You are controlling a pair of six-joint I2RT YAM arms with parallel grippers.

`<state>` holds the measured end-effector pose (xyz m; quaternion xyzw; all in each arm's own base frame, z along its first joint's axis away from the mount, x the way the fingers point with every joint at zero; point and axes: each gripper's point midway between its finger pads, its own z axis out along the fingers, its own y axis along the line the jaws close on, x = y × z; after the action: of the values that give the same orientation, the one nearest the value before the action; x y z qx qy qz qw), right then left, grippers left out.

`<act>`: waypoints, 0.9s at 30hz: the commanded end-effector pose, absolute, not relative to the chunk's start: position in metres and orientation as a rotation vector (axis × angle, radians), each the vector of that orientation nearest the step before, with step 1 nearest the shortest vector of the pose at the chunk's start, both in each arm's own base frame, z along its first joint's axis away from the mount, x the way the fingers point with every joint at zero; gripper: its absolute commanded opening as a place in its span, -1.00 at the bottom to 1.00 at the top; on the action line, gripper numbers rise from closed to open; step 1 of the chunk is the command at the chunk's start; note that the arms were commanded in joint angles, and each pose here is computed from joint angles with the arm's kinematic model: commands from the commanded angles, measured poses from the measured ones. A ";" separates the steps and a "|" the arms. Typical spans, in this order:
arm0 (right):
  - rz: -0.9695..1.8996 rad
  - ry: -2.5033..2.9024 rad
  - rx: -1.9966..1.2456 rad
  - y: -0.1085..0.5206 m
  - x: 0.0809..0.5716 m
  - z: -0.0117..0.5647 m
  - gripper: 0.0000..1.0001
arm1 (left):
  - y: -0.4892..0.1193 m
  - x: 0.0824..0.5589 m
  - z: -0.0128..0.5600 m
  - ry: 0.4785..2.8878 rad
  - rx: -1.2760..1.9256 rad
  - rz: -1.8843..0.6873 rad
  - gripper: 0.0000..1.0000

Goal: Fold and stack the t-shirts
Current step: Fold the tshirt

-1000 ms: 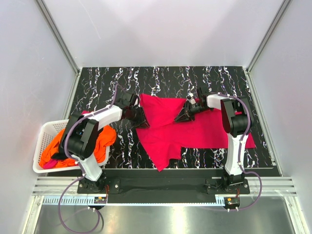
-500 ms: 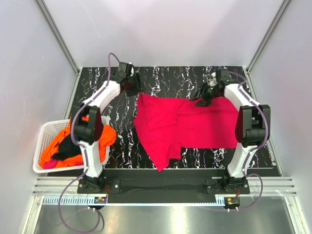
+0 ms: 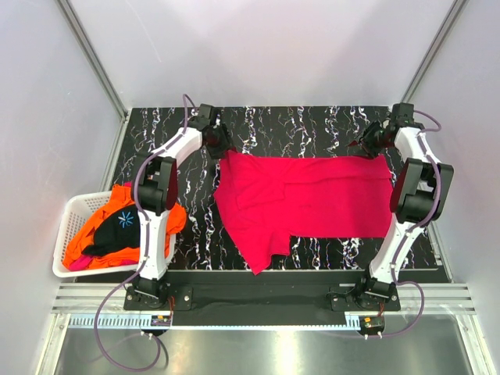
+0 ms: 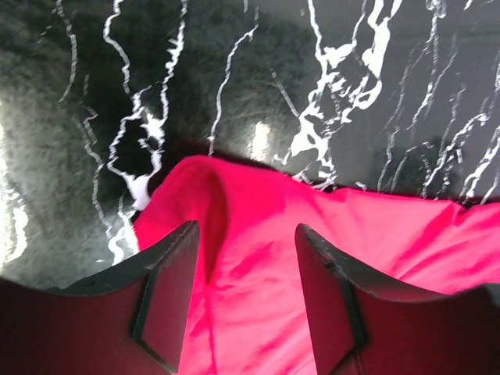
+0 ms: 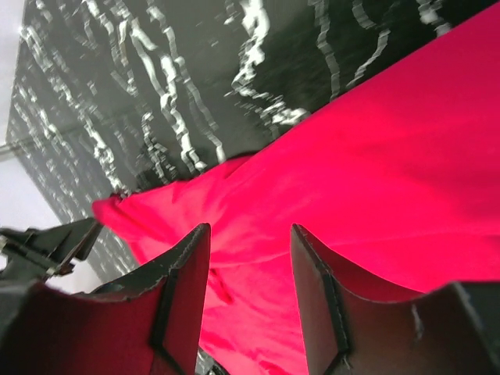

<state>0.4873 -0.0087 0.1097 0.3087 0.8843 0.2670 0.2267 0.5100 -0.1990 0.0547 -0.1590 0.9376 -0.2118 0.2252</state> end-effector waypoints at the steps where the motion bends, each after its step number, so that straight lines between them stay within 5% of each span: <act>1: 0.667 2.424 0.826 -0.025 0.498 0.109 0.04 | -0.206 0.531 0.071 2.507 -0.456 -0.668 0.10; 8: 0.583 2.423 0.896 -0.060 0.507 0.085 -0.03 | -0.194 0.532 0.053 2.517 -0.493 -0.634 -0.18; 14: 0.513 2.415 0.940 -0.085 0.515 0.070 -0.17 | -0.173 0.537 0.052 2.500 -0.518 -0.598 -0.96; 27: 0.410 2.386 0.969 -0.129 0.528 0.055 -0.45 | -0.164 0.533 0.055 2.466 -0.489 -0.589 -1.00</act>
<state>0.5131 -0.1132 0.0434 0.3722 0.8820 0.1715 0.2325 0.5212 -0.1661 0.0275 -0.1945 0.9292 -0.2081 0.2355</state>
